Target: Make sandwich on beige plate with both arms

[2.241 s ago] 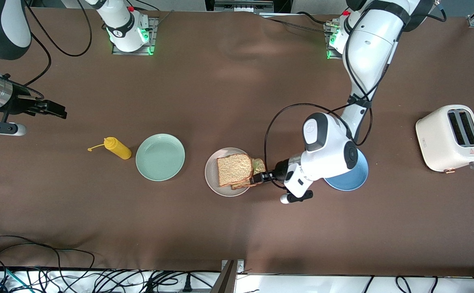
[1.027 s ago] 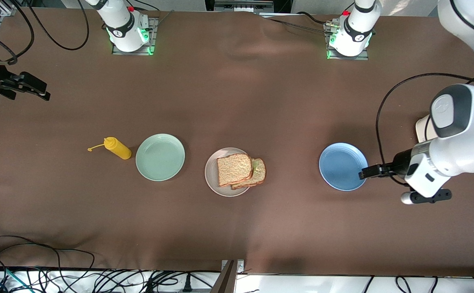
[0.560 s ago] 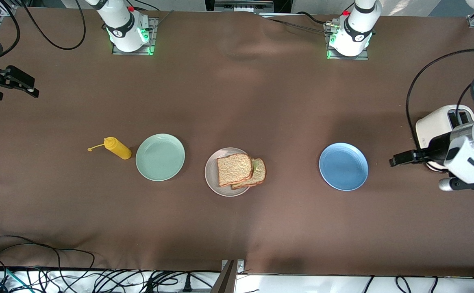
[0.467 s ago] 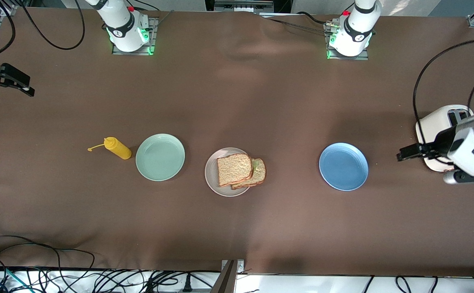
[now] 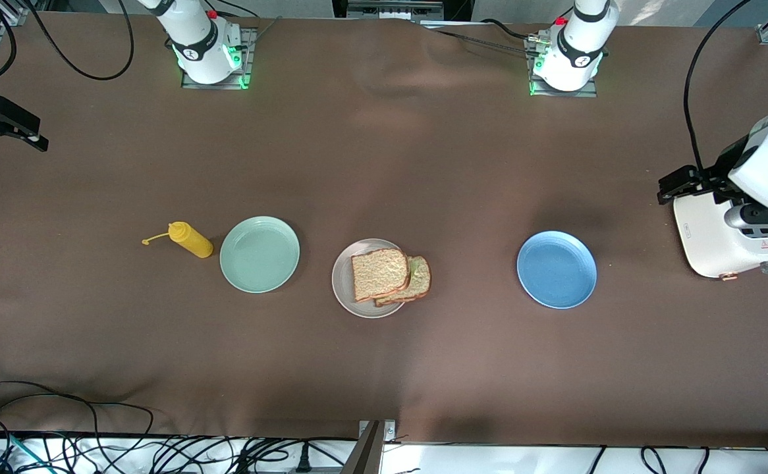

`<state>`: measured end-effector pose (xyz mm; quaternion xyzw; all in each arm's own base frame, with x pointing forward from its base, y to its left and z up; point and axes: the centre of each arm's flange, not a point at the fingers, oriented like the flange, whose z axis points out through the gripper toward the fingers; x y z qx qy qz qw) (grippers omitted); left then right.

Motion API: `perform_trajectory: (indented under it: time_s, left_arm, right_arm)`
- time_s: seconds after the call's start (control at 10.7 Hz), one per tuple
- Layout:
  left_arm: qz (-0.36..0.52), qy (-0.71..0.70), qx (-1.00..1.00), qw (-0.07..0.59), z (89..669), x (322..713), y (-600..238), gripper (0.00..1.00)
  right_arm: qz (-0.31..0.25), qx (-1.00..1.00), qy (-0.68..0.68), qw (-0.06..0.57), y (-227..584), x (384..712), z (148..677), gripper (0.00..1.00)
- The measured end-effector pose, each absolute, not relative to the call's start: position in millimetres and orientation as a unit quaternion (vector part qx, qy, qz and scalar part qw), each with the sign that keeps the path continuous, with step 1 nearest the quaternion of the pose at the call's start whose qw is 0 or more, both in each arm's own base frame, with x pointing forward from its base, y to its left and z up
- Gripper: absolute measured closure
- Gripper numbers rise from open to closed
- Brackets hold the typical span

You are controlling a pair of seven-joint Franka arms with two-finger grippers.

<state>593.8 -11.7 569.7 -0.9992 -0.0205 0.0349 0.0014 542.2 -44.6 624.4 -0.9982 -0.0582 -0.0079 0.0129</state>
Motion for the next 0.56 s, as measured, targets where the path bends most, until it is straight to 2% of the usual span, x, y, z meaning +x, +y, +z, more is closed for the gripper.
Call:
perform_trajectory:
  time_s: [0.56]
  left_arm:
    - [0.041, -0.056, -0.998, 0.002, 564, 593, 22, 0.0]
  right_arm:
    - [-0.005, -0.998, -0.06, 0.014, -43, 542, 624, 0.0]
